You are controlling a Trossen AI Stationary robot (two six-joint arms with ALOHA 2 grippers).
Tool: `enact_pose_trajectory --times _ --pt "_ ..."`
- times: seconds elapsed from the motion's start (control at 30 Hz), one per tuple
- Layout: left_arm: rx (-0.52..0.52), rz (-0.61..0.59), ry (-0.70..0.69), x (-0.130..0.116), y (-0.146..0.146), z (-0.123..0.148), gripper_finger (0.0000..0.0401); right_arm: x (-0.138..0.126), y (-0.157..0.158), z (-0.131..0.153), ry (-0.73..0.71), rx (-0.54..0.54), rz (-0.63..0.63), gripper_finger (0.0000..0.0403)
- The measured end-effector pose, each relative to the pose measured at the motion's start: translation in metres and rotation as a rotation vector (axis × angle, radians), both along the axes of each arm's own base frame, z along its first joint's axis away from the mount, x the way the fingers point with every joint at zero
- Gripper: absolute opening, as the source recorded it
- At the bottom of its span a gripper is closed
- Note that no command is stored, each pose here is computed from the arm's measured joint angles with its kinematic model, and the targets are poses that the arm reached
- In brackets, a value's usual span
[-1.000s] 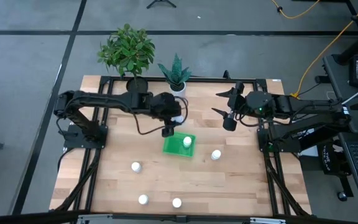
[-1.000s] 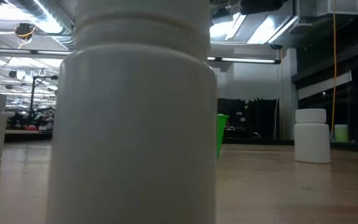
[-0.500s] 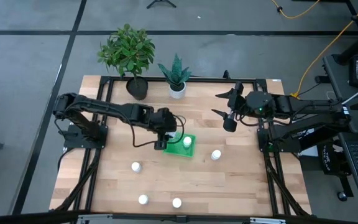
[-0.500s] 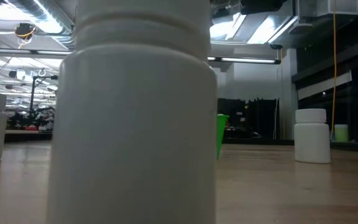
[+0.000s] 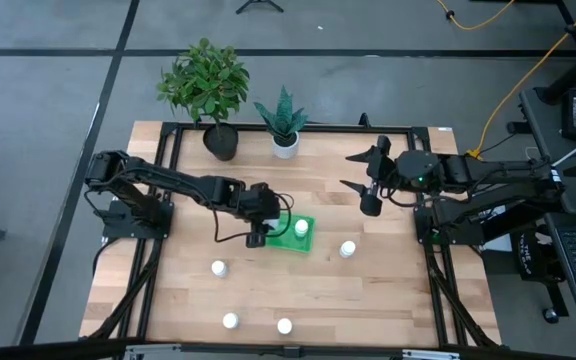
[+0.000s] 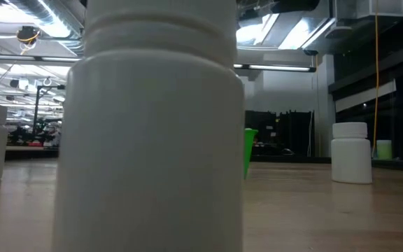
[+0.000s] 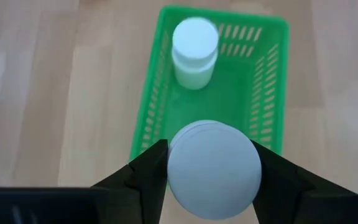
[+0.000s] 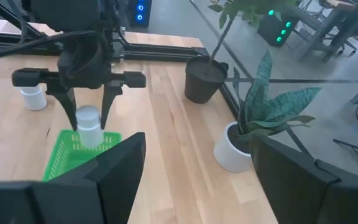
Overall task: Pick and place pill bottles into a basket
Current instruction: Put the pill bottle into the bin
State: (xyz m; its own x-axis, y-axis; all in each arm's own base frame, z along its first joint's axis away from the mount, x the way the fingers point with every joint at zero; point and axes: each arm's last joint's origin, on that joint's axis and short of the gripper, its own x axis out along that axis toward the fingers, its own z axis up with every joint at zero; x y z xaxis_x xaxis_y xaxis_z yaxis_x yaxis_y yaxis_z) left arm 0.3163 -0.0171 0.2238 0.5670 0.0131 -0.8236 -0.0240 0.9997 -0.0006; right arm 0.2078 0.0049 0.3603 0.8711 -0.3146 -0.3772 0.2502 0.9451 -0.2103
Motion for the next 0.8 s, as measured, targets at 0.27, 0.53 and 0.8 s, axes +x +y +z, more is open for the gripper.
enact_pose_trajectory --times 0.27,0.53,0.8 --pt "-0.043 -0.024 -0.047 0.012 0.001 -0.007 0.0175 0.000 0.000 0.000 0.002 -0.003 0.001 0.0291" --pt "-0.058 -0.042 0.034 0.030 -0.001 -0.034 0.0175 0.000 0.000 -0.001 0.009 -0.001 0.000 0.0291" --pt "-0.004 -0.011 0.059 0.031 0.014 -0.035 0.0175 0.000 0.000 -0.001 0.011 0.000 0.000 0.0291"
